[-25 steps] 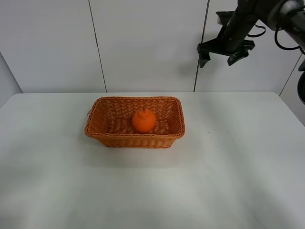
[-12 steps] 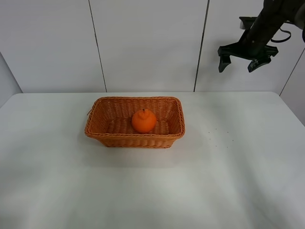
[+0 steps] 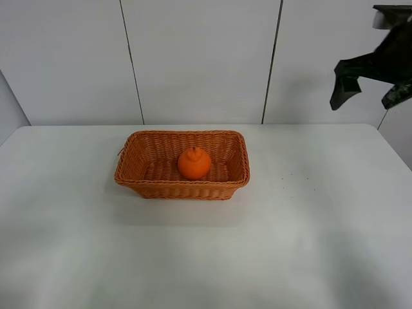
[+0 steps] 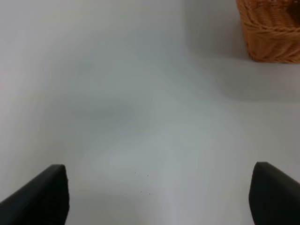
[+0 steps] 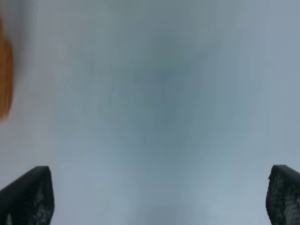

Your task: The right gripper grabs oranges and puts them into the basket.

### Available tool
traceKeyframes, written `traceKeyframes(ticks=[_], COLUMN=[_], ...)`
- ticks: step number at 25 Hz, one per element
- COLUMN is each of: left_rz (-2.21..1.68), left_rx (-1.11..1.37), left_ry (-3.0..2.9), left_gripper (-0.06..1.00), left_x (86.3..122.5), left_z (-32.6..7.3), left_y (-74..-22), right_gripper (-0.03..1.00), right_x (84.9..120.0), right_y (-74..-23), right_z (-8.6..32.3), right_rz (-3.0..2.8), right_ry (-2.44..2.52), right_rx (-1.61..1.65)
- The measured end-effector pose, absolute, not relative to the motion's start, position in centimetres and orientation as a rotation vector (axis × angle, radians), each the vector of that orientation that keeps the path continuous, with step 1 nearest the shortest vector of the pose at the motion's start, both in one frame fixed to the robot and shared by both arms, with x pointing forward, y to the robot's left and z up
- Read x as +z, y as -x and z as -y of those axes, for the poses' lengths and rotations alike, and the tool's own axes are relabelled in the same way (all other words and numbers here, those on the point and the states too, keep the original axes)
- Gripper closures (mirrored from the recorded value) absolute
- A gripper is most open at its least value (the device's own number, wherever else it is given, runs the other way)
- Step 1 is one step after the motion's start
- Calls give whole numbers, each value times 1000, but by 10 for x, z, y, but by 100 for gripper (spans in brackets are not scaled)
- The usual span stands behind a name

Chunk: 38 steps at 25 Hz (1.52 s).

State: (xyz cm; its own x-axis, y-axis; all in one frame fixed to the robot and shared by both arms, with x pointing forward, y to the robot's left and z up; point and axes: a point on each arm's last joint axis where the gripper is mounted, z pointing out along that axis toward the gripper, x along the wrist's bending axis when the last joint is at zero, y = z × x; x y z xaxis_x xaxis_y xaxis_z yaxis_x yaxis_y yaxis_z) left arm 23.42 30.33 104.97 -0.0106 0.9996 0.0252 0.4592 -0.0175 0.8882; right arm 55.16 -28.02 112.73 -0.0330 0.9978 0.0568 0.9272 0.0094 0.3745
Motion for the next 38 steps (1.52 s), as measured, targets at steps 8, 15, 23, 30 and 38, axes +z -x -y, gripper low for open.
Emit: traceKeyframes(ticks=[8, 15, 23, 30, 38], left_rz=[-1555, -1555, -1555, -1555, -1555], left_rx=[973, 973, 973, 973, 973], left_ry=[-1562, -1562, -1562, -1562, -1562], left_gripper=[6, 6, 6, 6, 6], left_x=[1050, 1050, 1050, 1050, 1050], left_z=[-303, -303, -303, -303, -303], left_y=[-234, -234, -234, -234, -234], right_gripper=[28, 28, 28, 28, 28], right_x=[1106, 1065, 1053, 1054, 1054], right_y=[-400, -311, -254, -235, -235], right_z=[287, 295, 299, 300, 300], right_rz=[-2043, -1863, -1644, -1554, -1554], right_ry=[-1997, -1808, -1594, -1508, -1508], right_rx=[483, 668, 901, 984, 984])
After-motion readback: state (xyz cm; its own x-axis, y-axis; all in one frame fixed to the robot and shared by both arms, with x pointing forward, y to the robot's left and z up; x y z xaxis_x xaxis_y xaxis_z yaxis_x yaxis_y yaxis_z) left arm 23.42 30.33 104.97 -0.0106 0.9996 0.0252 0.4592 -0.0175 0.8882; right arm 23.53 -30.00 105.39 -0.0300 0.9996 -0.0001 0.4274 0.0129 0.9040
